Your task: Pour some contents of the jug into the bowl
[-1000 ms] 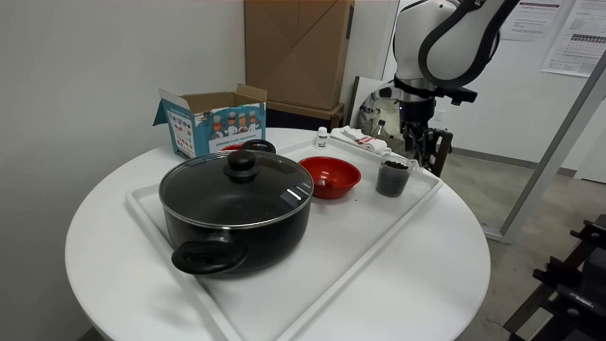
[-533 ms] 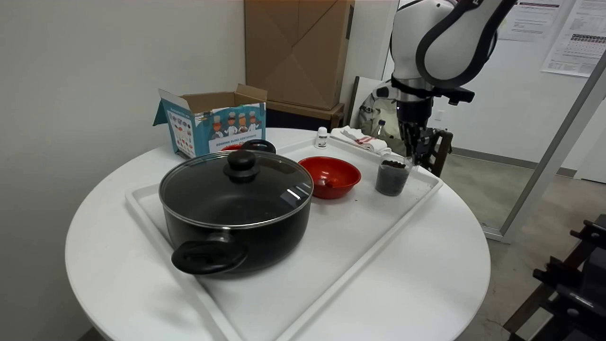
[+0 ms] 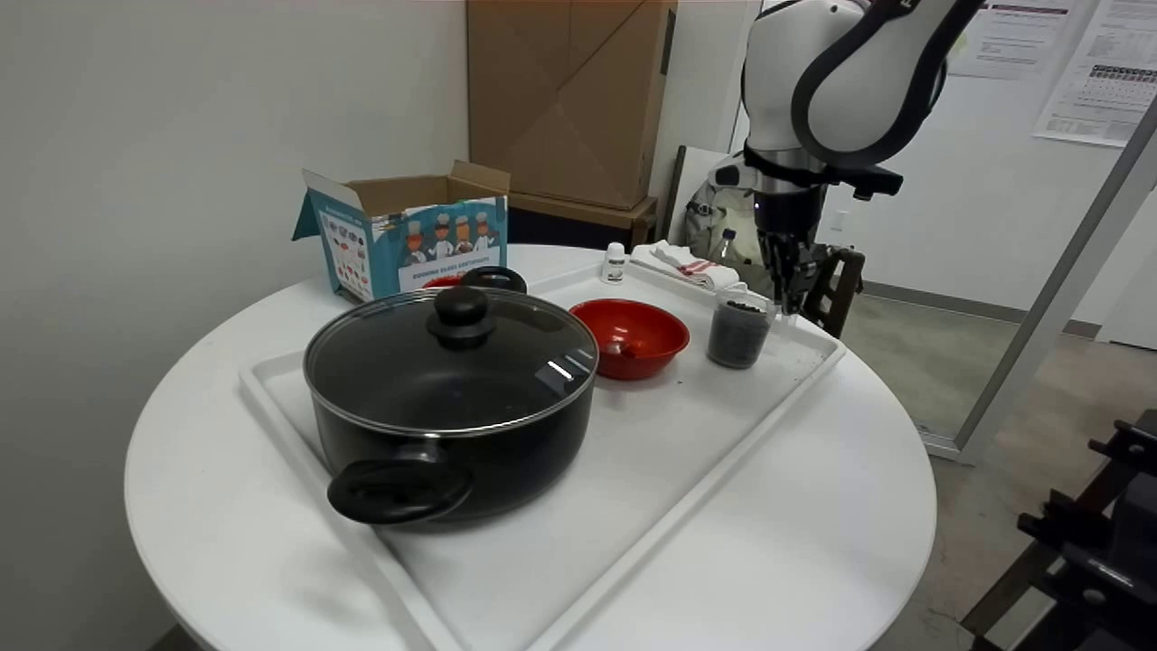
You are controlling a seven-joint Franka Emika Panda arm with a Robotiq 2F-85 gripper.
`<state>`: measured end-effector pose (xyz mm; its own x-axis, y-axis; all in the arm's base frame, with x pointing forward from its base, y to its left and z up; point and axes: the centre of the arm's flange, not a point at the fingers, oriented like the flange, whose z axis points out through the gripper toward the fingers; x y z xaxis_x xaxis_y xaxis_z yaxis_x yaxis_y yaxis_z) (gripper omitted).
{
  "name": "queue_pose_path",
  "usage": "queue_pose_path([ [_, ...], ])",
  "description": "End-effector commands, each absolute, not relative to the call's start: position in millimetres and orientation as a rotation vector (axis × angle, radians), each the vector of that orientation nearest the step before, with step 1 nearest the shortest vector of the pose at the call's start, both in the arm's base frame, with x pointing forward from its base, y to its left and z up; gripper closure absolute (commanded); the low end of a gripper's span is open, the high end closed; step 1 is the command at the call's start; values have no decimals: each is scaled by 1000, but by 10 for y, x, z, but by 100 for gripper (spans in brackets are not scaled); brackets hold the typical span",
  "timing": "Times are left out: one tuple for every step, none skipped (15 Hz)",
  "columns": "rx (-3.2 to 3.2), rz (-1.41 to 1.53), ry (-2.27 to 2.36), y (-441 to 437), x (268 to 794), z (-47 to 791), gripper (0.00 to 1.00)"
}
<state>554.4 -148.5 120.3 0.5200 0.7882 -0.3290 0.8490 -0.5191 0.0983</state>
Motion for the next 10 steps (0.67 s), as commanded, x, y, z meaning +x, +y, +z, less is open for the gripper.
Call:
queue_pose_path([
  [2487, -340, 1357, -1471, 5584, 1288, 90],
  [2471, -339, 1358, -1481, 5591, 1322, 90],
  [2467, -343, 1363, -1495, 5608, 1365, 90],
  [2461, -341, 1360, -1504, 5624, 1406, 90],
  [2451, -330, 1351, -1514, 5645, 1462, 90],
  [2444, -321, 1343, -1521, 5673, 1522, 90],
  [2434, -310, 1336, -1518, 5702, 1592, 90],
  [2416, -299, 1330, -1500, 5743, 1672, 90],
  [2395, -293, 1327, -1482, 5781, 1734, 90],
  [2356, -298, 1327, -1450, 5837, 1787, 90],
])
